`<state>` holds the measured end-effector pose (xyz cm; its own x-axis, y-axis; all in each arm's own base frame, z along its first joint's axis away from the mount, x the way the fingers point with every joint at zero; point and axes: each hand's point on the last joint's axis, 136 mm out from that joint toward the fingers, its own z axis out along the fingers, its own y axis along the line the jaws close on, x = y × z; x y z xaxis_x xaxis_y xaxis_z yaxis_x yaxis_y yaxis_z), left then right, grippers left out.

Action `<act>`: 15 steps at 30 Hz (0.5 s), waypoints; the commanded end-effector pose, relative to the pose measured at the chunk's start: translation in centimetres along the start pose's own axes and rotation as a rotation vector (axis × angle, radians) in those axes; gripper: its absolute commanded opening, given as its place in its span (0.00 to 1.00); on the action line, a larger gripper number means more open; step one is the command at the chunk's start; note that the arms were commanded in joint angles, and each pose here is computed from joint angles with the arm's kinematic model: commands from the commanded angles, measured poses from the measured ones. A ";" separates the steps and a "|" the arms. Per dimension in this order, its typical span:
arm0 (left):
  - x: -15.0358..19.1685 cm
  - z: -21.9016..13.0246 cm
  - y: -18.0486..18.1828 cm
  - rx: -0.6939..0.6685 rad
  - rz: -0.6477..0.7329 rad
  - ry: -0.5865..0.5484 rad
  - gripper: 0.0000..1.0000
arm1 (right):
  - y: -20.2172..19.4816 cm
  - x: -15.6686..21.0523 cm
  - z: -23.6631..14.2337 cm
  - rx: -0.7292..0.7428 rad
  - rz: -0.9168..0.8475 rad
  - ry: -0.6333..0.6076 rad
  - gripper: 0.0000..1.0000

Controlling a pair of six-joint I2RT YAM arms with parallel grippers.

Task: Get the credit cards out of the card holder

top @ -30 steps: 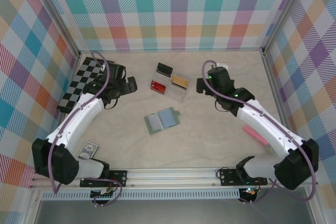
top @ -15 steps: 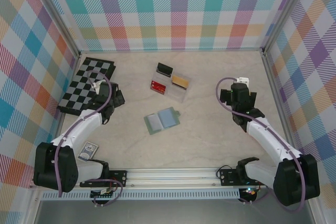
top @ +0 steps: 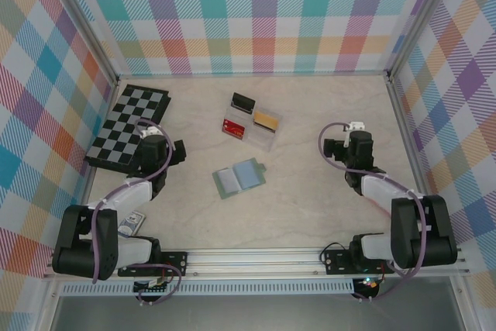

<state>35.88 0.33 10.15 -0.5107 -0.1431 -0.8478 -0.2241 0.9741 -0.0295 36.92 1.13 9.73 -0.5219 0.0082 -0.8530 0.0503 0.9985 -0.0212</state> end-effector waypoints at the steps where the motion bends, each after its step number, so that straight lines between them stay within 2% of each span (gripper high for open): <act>1: -2.4 0.1 -1.5 0.125 0.025 -0.156 1.00 | 1.6 -3.2 -0.2 -0.096 -0.033 -0.157 1.00; 5: -2.0 0.4 -1.8 0.171 0.030 -0.206 1.00 | 2.5 -3.0 0.2 -0.159 -0.041 -0.164 1.00; 15: -1.2 1.1 -2.3 0.225 0.044 -0.220 1.00 | 2.6 -1.5 1.1 -0.186 -0.037 -0.202 1.00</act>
<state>37.43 -1.47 9.84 -0.3756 -0.0956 -0.9218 -0.0335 0.9954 -0.0896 38.11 3.52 9.44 -0.4068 -0.0233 -0.9132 -0.1094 0.9937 0.0234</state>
